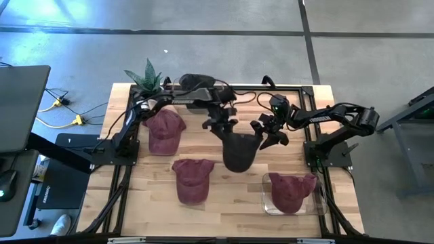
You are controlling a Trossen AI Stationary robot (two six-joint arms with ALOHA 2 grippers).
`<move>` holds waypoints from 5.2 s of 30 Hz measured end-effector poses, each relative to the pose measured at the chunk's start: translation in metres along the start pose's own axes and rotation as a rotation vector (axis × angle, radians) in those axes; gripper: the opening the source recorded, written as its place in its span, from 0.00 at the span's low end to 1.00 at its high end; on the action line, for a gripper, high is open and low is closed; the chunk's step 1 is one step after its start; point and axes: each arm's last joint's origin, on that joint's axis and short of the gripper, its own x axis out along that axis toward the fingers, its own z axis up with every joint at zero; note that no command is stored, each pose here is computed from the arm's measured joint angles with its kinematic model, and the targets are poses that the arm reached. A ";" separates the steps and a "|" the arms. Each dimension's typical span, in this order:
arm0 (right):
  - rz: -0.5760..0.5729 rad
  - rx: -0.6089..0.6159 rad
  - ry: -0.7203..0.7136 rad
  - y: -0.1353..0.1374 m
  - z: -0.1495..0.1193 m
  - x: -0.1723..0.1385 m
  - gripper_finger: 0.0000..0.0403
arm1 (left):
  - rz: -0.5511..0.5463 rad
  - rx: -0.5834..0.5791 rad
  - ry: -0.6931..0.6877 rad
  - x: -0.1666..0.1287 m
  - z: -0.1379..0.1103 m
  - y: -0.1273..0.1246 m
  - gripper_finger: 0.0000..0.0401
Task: Pick & Place hat
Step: Put the black cap into the top transparent bin
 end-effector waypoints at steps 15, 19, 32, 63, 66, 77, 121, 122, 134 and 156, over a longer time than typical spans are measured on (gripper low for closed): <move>-0.033 -0.011 0.005 0.001 0.000 0.009 0.56 | 0.234 0.060 0.143 0.023 0.000 0.006 0.51; -0.074 -0.012 0.007 0.001 -0.001 0.014 0.56 | 0.218 0.072 0.132 0.023 0.001 0.006 0.52; -0.405 0.104 -0.063 -0.012 -0.003 -0.001 0.62 | 0.529 0.044 0.210 0.019 0.002 0.016 0.89; -0.535 0.054 -0.036 -0.017 -0.009 -0.010 0.72 | 0.801 -0.092 0.371 -0.021 0.058 -0.034 0.91; -0.569 0.054 -0.035 -0.018 -0.010 -0.013 0.76 | 0.798 -0.145 0.411 -0.018 0.054 -0.038 0.91; -0.786 0.004 -0.178 -0.025 0.003 -0.042 0.80 | 0.715 -0.055 0.269 -0.002 0.033 -0.037 0.91; -0.307 0.232 0.254 -0.060 0.044 -0.001 0.66 | 0.762 -0.075 -0.244 0.008 -0.057 -0.025 0.91; -0.316 0.236 0.259 -0.060 0.043 -0.002 0.65 | 0.740 -0.101 -0.220 0.009 -0.055 -0.020 0.91; -0.386 0.231 0.294 -0.062 0.042 -0.003 0.63 | 0.541 -0.170 -0.070 0.017 -0.042 0.018 0.91; -0.624 0.002 0.287 0.014 0.087 -0.019 0.64 | 0.624 -0.135 -0.084 0.028 -0.030 0.024 0.74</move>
